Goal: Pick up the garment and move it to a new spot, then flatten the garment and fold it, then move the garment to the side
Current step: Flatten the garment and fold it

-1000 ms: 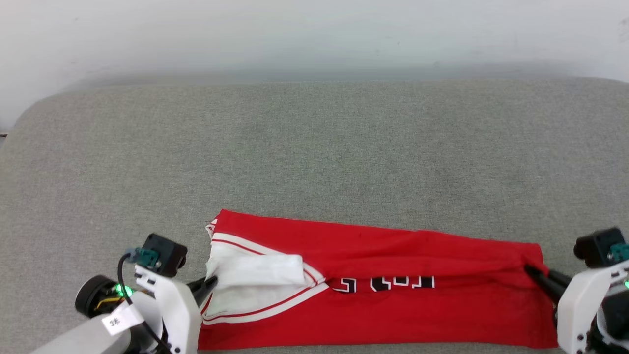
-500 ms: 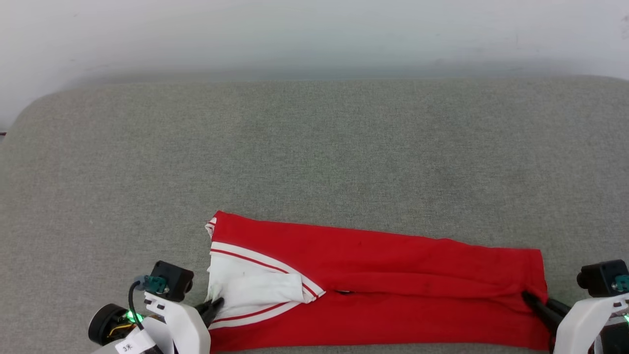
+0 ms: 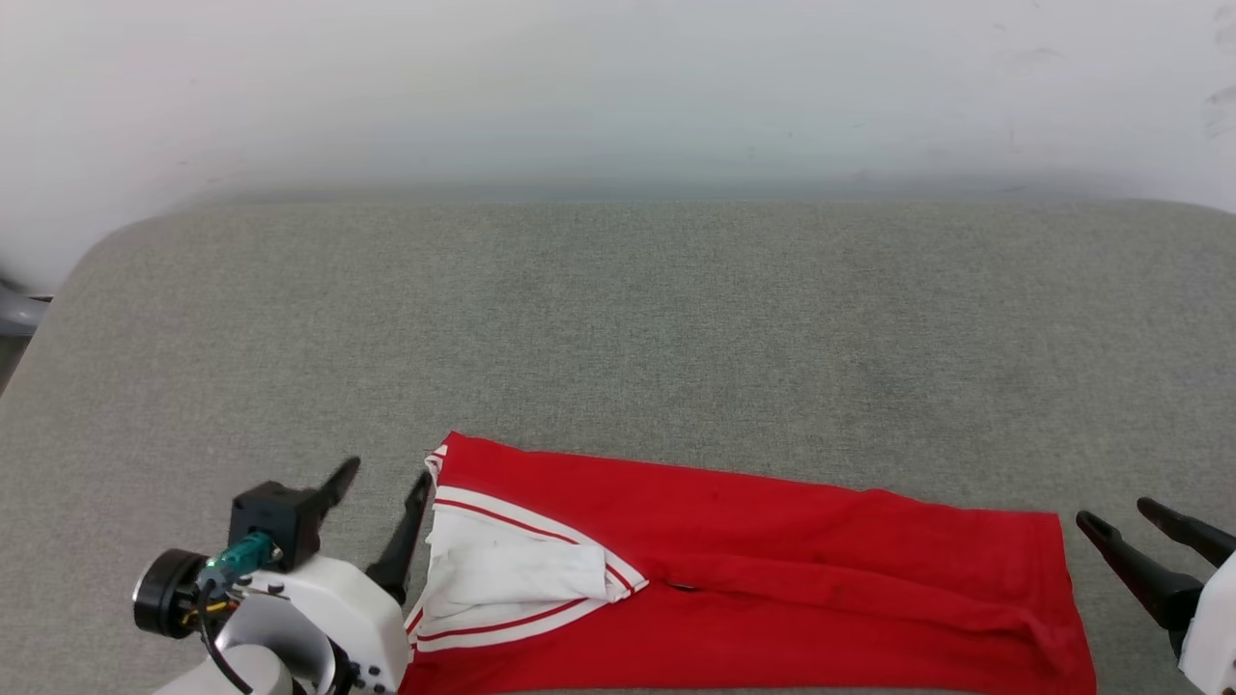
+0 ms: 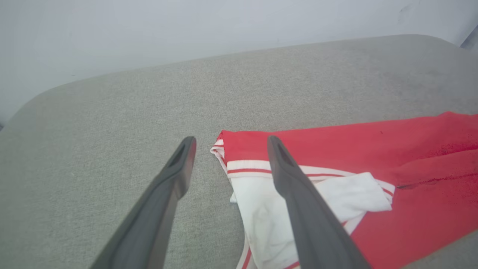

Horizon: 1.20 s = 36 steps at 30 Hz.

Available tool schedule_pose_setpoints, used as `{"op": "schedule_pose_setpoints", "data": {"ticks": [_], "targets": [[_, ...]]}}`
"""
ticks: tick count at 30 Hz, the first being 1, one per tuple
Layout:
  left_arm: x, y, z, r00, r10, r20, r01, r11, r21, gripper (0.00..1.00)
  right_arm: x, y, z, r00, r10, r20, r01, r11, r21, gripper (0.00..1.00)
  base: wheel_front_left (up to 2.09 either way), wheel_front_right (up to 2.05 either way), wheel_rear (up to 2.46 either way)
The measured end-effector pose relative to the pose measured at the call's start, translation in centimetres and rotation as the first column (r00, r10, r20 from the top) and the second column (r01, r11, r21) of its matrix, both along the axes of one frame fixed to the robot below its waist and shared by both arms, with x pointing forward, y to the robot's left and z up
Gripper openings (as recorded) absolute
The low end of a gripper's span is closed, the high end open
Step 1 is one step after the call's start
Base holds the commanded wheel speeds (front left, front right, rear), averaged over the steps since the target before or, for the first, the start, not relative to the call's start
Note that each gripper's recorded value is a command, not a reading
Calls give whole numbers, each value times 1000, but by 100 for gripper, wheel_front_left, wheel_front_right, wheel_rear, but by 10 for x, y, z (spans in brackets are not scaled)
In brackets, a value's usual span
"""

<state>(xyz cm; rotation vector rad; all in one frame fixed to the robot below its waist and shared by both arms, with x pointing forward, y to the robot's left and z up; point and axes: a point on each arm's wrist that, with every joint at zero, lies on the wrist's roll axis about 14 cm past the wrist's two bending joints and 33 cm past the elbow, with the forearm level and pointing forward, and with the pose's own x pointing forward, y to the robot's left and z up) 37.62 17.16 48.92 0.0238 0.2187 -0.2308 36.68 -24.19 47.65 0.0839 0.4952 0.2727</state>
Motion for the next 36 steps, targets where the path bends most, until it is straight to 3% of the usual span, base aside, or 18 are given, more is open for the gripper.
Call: {"op": "schedule_pose_setpoints", "data": {"ticks": [6,15,24,29,36], "targets": [[5,10,18,991,74,114,-78,997,26,100,-7,-12,-18,983,-19,-184,26,999,37,100,0,0,0],[10,28,40,948,196,250,-212,976,42,100,-15,-10,-60,912,-13,-409,33,999,40,100,0,0,0],[2,48,44,898,309,313,-333,942,26,100,-14,10,-97,863,17,-506,-2,1000,31,100,0,0,0],[-9,59,35,880,357,313,-389,921,41,100,-12,24,-105,860,39,-509,-11,998,58,100,0,0,0],[-16,55,36,867,369,335,-398,917,19,100,-12,42,-106,881,71,-468,-26,994,102,100,0,0,0]]}}
